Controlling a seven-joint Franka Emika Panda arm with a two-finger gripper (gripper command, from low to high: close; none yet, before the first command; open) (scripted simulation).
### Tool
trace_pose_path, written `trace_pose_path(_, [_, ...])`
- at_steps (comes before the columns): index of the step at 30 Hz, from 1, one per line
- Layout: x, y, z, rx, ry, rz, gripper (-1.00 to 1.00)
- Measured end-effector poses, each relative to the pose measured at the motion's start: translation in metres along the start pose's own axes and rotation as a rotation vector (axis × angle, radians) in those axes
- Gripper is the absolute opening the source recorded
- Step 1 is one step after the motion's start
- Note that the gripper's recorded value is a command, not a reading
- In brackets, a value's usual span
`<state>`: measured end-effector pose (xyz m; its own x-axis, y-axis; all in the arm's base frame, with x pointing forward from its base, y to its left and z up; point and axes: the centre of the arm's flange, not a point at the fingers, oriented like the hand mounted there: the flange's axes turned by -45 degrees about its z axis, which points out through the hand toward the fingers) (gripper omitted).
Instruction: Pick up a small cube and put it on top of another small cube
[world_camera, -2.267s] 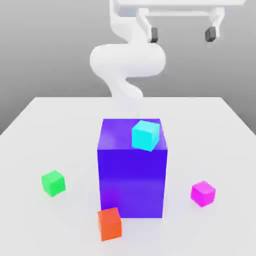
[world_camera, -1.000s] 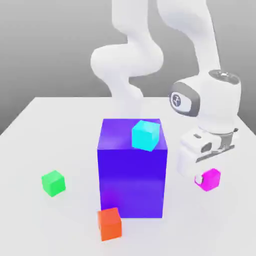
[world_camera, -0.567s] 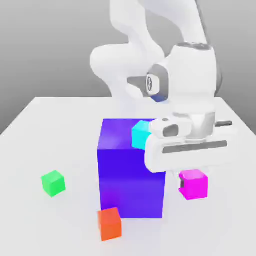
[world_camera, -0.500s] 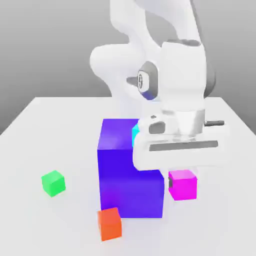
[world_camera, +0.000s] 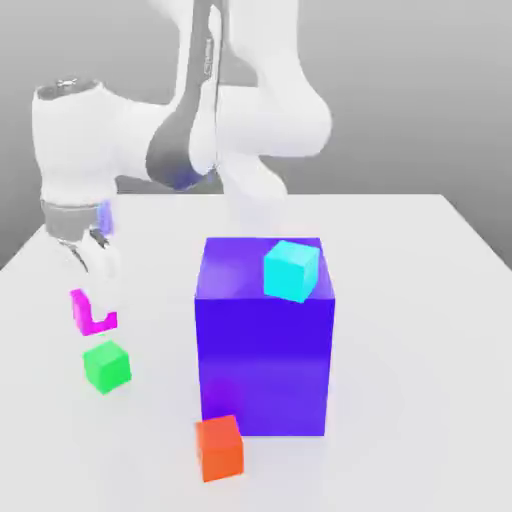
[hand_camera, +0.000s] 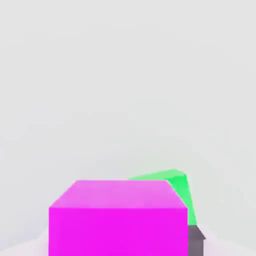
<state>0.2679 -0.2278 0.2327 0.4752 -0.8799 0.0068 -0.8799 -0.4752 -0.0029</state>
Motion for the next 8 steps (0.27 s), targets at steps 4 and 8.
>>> trace_pose_path(4, [-0.001, 0.002, 0.036, 0.0, -0.007, 0.007, -1.0])
trace_pose_path(8, [-0.002, 0.002, 0.051, -0.001, -0.007, 0.007, 1.0])
